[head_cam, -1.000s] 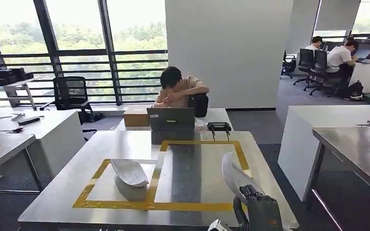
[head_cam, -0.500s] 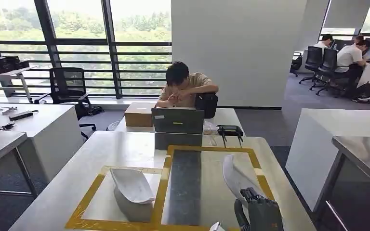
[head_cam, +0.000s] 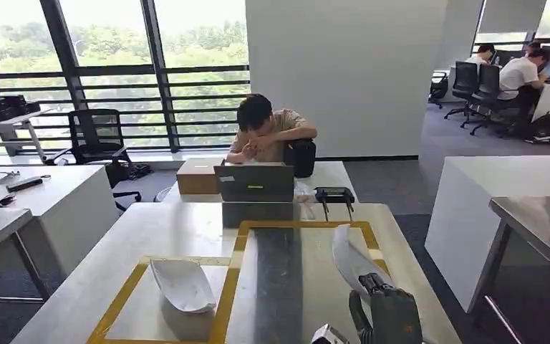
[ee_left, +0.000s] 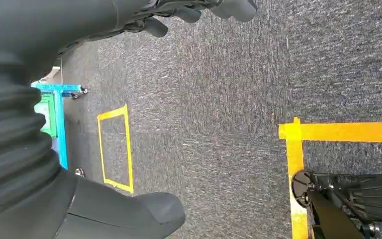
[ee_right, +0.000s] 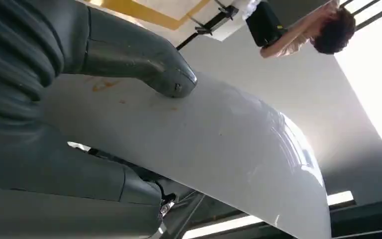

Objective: Take the parts from the cabinet and place them on the table.

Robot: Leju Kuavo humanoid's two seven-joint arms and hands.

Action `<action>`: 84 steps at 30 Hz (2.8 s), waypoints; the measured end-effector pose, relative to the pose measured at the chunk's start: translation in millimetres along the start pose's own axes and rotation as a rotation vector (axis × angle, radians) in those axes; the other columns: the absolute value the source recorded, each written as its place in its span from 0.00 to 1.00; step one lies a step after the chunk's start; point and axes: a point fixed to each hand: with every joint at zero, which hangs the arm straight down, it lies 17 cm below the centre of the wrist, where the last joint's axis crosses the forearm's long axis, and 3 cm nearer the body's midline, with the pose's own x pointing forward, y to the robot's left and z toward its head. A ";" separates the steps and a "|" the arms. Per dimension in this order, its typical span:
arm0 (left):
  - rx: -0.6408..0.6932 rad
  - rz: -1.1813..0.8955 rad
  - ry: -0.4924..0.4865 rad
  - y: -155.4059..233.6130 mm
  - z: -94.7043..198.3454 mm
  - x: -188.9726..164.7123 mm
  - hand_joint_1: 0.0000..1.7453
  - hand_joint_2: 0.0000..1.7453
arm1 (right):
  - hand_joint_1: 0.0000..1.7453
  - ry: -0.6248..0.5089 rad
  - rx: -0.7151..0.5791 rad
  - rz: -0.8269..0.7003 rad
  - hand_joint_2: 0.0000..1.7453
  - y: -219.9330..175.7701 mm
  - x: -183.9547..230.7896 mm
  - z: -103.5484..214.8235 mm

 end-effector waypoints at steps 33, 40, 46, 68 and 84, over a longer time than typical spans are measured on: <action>0.006 -0.033 -0.021 1.7 1.2 19.8 0.00 1.00 | 1.00 -0.029 0.276 -0.054 1.00 77.1 21.3 -85.6; 0.006 -0.051 -0.036 1.3 2.2 29.8 0.00 1.00 | 1.00 0.012 0.410 -0.040 1.00 94.6 36.0 -123.7; -0.005 -0.090 -0.036 -1.7 2.6 28.6 0.00 1.00 | 1.00 0.064 0.549 -0.039 1.00 124.9 41.5 -113.3; -0.014 -0.169 -0.025 -4.3 5.1 40.9 0.00 0.00 | 0.00 0.143 0.580 -0.051 0.00 138.9 13.8 -98.8; 0.015 -0.135 -0.034 6.3 1.1 23.6 0.00 0.00 | 0.00 -0.010 0.046 -0.577 0.00 -7.5 41.5 -165.4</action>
